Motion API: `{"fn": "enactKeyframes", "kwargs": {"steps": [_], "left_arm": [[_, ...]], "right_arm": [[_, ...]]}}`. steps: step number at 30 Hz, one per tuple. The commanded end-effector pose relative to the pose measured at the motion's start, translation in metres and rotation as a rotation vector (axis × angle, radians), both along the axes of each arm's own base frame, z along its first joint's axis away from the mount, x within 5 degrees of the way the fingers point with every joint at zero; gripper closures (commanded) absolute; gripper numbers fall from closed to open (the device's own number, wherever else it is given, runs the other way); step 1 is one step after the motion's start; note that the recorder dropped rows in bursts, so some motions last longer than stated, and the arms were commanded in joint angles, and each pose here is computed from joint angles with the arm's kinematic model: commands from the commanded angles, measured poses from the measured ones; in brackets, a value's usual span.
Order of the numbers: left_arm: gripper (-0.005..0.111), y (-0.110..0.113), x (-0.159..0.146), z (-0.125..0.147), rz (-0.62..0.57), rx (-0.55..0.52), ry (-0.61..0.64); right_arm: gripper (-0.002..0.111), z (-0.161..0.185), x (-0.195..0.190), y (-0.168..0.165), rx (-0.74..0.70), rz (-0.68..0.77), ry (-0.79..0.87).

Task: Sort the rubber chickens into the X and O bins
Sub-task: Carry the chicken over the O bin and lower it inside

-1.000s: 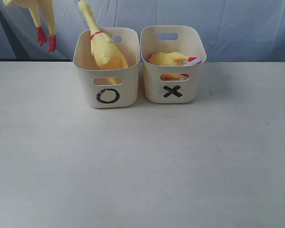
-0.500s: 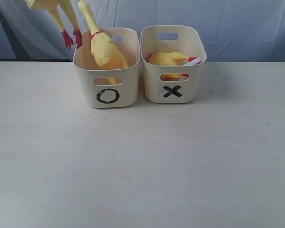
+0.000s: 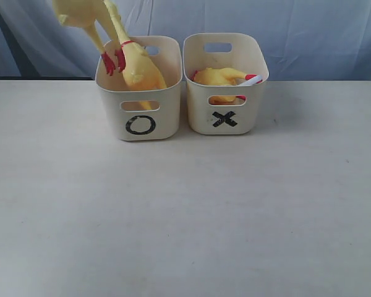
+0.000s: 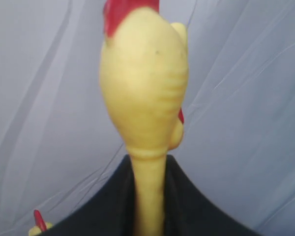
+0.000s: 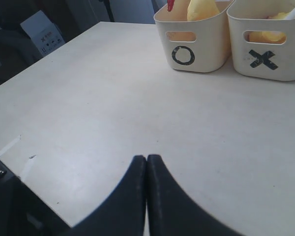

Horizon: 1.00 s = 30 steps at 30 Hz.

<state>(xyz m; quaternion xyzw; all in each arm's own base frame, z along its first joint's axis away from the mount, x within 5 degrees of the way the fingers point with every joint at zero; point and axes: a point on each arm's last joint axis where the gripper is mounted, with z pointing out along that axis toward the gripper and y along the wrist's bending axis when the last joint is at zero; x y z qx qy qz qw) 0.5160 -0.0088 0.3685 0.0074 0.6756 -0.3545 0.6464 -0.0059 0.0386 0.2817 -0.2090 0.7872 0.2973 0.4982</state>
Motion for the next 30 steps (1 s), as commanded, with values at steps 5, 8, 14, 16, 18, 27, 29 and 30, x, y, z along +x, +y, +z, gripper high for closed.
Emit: {"fn": "enactKeyframes", "kwargs": {"steps": [5, 8, 14, 16, 18, 27, 29, 30], "left_arm": [[0.107, -0.024, 0.012, -0.010, -0.058, -0.018, -0.014], [0.107, -0.033, 0.016, -0.015, -0.080, -0.012, -0.017], [0.107, -0.041, 0.023, -0.033, -0.093, 0.012, 0.000], [0.107, -0.045, 0.023, -0.033, -0.096, 0.045, -0.020], [0.107, -0.047, 0.022, -0.033, -0.105, 0.083, -0.047], [0.107, -0.057, 0.021, -0.046, -0.207, 0.110, -0.067], [0.107, -0.061, 0.022, -0.053, -0.240, 0.110, -0.063], [0.107, -0.061, 0.023, -0.057, -0.247, 0.109, -0.056]], "right_arm": [[0.109, -0.001, 0.000, 0.000, 0.000, 0.002, -0.009], [0.109, -0.001, 0.000, 0.000, 0.000, 0.002, -0.009], [0.109, -0.001, 0.000, 0.000, 0.000, 0.002, -0.009], [0.109, -0.001, 0.000, 0.000, 0.000, 0.002, -0.009], [0.109, -0.001, 0.000, 0.000, 0.000, 0.002, -0.009], [0.109, -0.001, 0.000, 0.000, 0.000, 0.002, -0.009], [0.109, -0.001, 0.000, 0.000, 0.000, 0.002, -0.009], [0.109, -0.001, 0.000, 0.000, 0.000, 0.002, -0.009]]}}
